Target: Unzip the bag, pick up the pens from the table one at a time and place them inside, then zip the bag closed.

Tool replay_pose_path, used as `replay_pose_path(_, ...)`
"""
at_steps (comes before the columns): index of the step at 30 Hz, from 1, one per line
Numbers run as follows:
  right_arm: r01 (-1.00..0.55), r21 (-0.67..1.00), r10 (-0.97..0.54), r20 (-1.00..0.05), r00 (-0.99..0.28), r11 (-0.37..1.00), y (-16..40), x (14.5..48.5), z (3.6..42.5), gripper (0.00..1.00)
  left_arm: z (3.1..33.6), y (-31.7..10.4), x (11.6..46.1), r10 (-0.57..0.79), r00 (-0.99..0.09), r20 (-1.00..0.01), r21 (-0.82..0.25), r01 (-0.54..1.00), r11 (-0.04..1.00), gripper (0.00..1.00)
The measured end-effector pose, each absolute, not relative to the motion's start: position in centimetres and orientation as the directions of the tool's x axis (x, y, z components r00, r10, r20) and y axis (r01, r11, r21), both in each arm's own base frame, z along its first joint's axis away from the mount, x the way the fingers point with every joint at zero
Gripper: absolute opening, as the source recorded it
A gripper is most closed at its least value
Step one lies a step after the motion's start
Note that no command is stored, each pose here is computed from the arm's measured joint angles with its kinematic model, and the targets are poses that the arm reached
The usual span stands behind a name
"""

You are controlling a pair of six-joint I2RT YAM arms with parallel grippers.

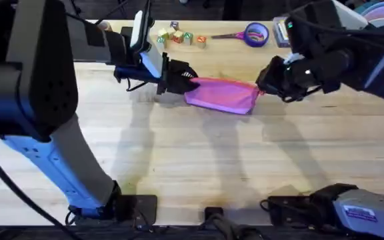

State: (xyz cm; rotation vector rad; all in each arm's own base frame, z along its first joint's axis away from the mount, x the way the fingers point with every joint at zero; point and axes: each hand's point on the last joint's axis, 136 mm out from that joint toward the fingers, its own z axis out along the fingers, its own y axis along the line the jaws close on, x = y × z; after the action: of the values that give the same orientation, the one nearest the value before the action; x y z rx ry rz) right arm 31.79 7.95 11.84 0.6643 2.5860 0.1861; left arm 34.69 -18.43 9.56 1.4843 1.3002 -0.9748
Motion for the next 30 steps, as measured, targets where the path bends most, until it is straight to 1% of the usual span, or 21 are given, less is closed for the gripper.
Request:
replay_pose_path(9,0.451,0.25,0.515,-0.367,-0.775,0.857,6.2,31.8,11.6,0.031,9.6,-18.9,34.4,0.271,0.131,-0.954,0.122,0.991,-0.048,0.043)
replay_pose_path(16,0.433,0.235,0.492,-0.367,-0.789,0.87,6.1,31.8,11.4,0.033,9.6,-18.9,34.4,0.271,0.129,-0.954,0.121,0.991,-0.048,0.043)
replay_pose_path(26,0.459,0.151,0.483,-0.297,-0.824,0.875,5.5,31.6,7.5,0.034,9.6,-19.0,34.3,0.271,0.129,-0.954,0.121,0.991,-0.049,0.043)
replay_pose_path(30,0.46,0.147,0.483,-0.305,-0.821,0.876,5.4,31.8,7.4,0.033,9.6,-19.0,34.3,0.271,0.129,-0.954,0.12,0.992,-0.049,0.043)
